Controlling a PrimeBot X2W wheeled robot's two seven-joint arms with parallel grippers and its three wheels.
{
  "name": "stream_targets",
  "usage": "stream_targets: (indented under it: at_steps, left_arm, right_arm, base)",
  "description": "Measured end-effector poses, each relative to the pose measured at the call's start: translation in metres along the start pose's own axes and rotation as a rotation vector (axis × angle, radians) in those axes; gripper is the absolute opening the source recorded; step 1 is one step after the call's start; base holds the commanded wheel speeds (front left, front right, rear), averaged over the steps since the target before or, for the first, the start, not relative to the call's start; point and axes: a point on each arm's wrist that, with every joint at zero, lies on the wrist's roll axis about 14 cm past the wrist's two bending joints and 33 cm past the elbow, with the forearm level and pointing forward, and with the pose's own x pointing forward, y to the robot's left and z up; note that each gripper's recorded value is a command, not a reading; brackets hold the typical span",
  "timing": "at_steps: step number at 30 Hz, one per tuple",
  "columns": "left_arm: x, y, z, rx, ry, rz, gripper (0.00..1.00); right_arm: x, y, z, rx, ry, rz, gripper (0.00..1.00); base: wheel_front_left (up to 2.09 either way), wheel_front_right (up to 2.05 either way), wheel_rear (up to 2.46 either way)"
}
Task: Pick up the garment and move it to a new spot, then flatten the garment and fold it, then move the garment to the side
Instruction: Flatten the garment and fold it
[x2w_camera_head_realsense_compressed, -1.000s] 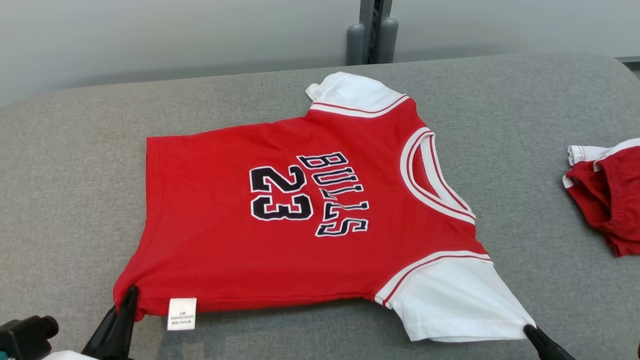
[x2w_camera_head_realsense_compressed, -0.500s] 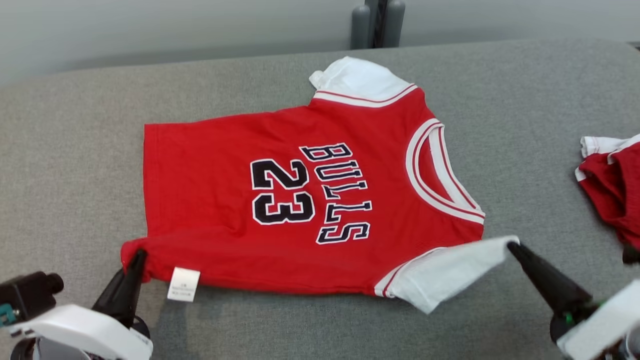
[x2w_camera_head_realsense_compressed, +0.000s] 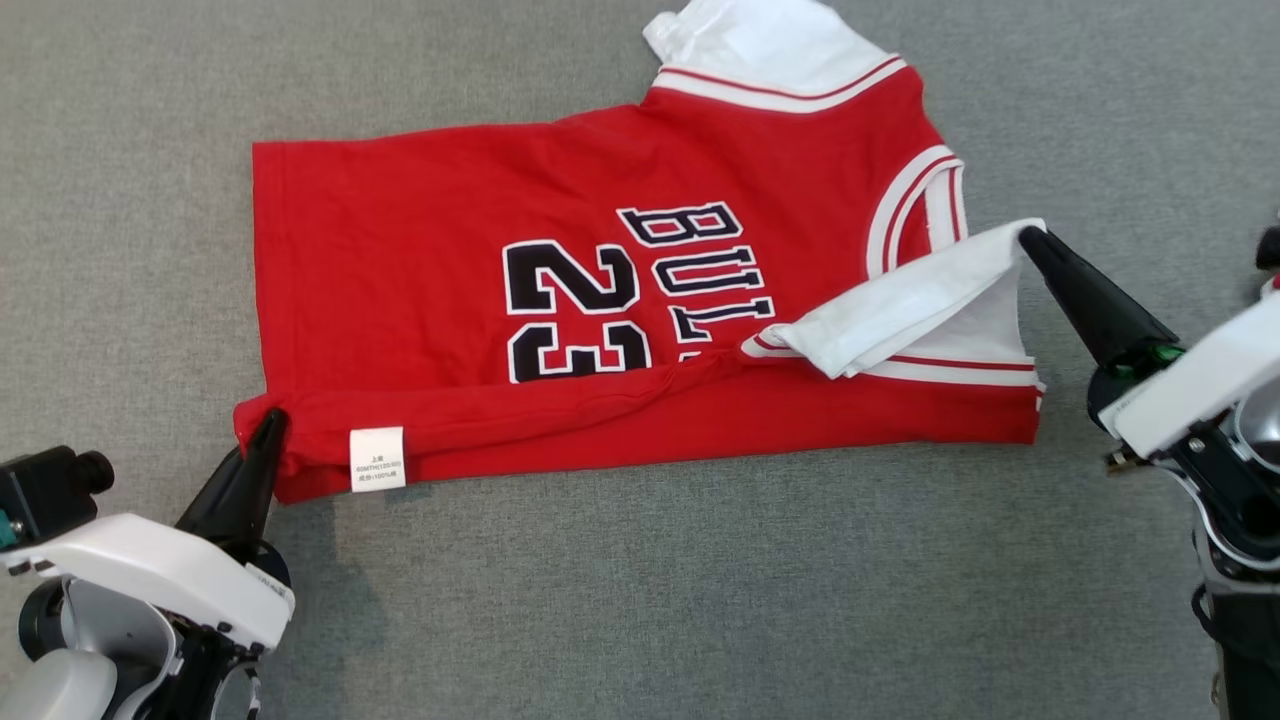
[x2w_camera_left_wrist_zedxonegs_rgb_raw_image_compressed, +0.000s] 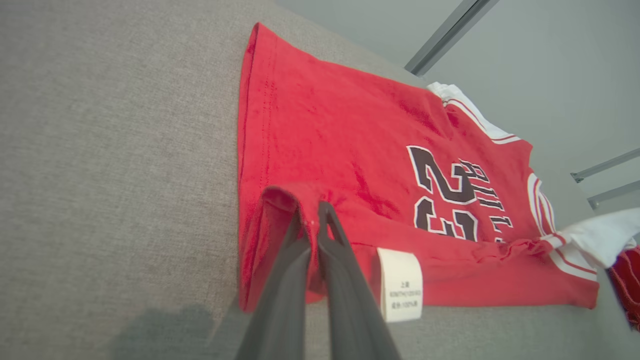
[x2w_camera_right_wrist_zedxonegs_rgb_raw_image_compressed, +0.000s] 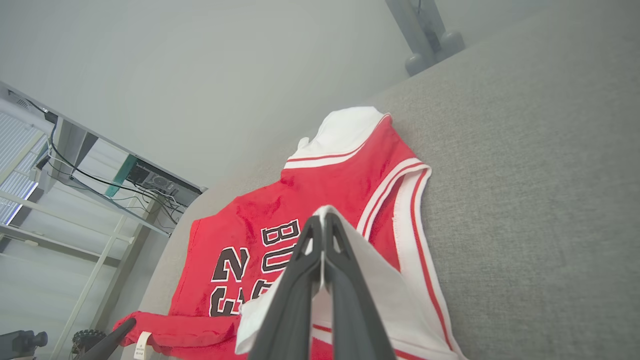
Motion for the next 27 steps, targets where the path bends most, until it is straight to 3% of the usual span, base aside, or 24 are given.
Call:
stream_targets:
  at_steps: [13,14,15,16,17,18,22,27]
  left_arm:
    - [0.017,0.028,-0.03,-0.065,0.102,0.066,0.0]
    - [0.017,0.027,-0.032,-0.07,0.105,0.065,0.23]
    - [0.017,0.026,-0.034,-0.072,0.11,0.06,0.72]
    - [0.017,0.025,-0.034,-0.07,0.111,0.051,1.0]
    - [0.017,0.023,-0.033,-0.072,0.104,0.042,1.0]
    - [0.016,0.021,-0.031,-0.069,0.089,0.035,1.0]
    - [0.014,0.011,0.0,-0.041,-0.097,0.007,1.0]
    - [0.008,0.002,0.041,0.031,-0.316,-0.008,1.0]
  right_arm:
    - [0.051,-0.037,-0.048,0.037,0.158,-0.068,0.0]
    - [0.052,-0.037,-0.05,0.038,0.157,-0.069,0.0]
    - [0.052,-0.038,-0.05,0.037,0.144,-0.07,0.0]
    - [0.053,-0.037,-0.047,0.034,0.125,-0.069,0.25]
    - [0.053,-0.037,-0.044,0.03,0.104,-0.068,0.55]
    - [0.052,-0.035,-0.04,0.022,0.083,-0.062,1.0]
    - [0.037,-0.034,-0.016,-0.022,-0.081,-0.066,1.0]
    - [0.011,-0.023,0.017,-0.165,-0.279,-0.058,1.0]
  base:
    - [0.0,0.0,0.0]
    - [0.0,0.0,0.0]
    - [0.0,0.0,0.0]
    - [0.0,0.0,0.0]
    - [0.0,0.0,0.0]
    - [0.0,0.0,0.0]
    - [0.0,0.0,0.0]
    - [0.0,0.0,0.0]
